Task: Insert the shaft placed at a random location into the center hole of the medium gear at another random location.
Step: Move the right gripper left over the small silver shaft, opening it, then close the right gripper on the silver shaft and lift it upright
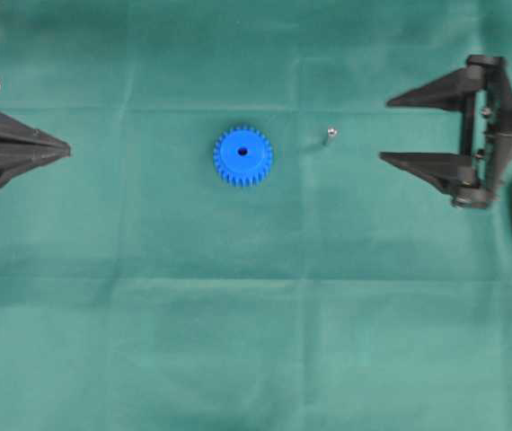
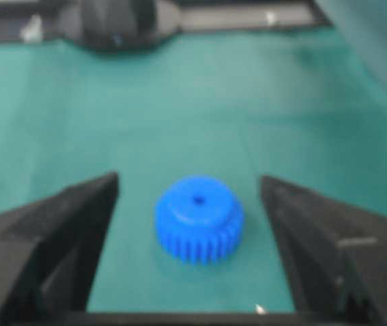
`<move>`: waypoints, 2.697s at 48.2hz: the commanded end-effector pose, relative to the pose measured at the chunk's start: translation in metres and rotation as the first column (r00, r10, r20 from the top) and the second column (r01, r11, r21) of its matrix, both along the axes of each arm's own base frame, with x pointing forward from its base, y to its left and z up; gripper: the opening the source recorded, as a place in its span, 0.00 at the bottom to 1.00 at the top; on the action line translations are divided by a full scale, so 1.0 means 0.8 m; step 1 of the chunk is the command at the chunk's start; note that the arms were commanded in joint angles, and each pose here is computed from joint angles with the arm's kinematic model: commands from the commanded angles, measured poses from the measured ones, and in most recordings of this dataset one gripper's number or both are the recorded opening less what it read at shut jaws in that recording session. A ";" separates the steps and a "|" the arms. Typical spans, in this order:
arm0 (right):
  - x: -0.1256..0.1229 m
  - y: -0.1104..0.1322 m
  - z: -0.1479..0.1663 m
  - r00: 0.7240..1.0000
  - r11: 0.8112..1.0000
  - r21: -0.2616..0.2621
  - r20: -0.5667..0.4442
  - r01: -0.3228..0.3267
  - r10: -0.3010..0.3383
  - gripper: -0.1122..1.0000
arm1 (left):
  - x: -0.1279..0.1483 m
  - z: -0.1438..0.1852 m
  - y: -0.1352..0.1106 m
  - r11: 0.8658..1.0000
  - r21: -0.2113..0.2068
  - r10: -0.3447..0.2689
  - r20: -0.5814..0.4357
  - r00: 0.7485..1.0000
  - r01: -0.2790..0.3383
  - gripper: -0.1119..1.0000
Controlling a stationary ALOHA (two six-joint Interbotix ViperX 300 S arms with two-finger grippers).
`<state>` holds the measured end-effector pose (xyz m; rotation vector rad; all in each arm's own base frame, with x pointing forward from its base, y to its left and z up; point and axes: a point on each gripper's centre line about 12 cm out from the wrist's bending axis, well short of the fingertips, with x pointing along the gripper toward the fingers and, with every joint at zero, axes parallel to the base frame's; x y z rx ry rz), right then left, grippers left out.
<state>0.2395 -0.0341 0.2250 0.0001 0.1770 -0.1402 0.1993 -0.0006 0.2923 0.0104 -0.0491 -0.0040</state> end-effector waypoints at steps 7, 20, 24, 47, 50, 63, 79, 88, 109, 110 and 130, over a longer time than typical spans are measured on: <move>0.027 -0.024 -0.050 0.995 0.998 0.014 -0.083 0.065 -0.064 0.83 | 0.003 0.009 -0.001 1.000 0.008 -0.002 0.017 1.000 0.002 0.10; 0.045 -0.041 -0.114 0.981 0.992 0.037 -0.157 0.117 -0.110 0.83 | 0.004 0.006 0.000 1.000 0.006 0.000 0.005 1.000 0.000 0.10; 0.049 -0.043 -0.131 0.975 0.990 0.047 -0.186 0.134 -0.123 0.83 | 0.004 0.006 0.000 1.000 0.006 0.000 0.005 1.000 0.000 0.10; 0.061 -0.053 -0.157 0.963 0.984 0.058 -0.222 0.171 -0.154 0.82 | 0.004 0.005 -0.001 1.000 0.006 -0.002 0.000 1.000 0.002 0.10; 0.063 -0.054 -0.157 0.964 0.984 0.057 -0.219 0.169 -0.153 0.81 | 0.004 0.005 -0.001 1.000 0.006 -0.002 0.000 1.000 0.002 0.10; 0.067 -0.054 -0.157 0.964 0.984 0.056 -0.220 0.168 -0.152 0.39 | 0.004 0.002 0.000 1.000 0.006 0.000 -0.012 1.000 0.000 0.10; 0.067 -0.054 -0.156 0.962 0.985 0.055 -0.228 0.164 -0.147 0.22 | 0.004 0.002 0.000 1.000 0.006 0.000 -0.017 1.000 0.000 0.10; 0.068 -0.054 -0.134 0.970 0.986 0.053 -0.192 0.160 -0.147 0.22 | 0.004 0.002 0.000 1.000 0.006 0.000 -0.017 1.000 0.000 0.10; 0.073 -0.053 -0.088 0.968 0.987 0.061 -0.212 0.148 -0.132 0.22 | 0.004 0.001 0.000 1.000 0.005 0.000 -0.021 1.000 0.000 0.10; 0.073 -0.053 -0.088 0.968 0.987 0.060 -0.214 0.147 -0.132 0.22 | 0.004 0.001 0.000 1.000 0.005 -0.002 -0.021 1.000 0.002 0.10; 0.095 -0.047 -0.085 0.974 0.990 0.064 -0.201 0.123 -0.108 0.22 | 0.004 0.002 0.000 1.000 0.002 0.000 -0.020 1.000 0.000 0.10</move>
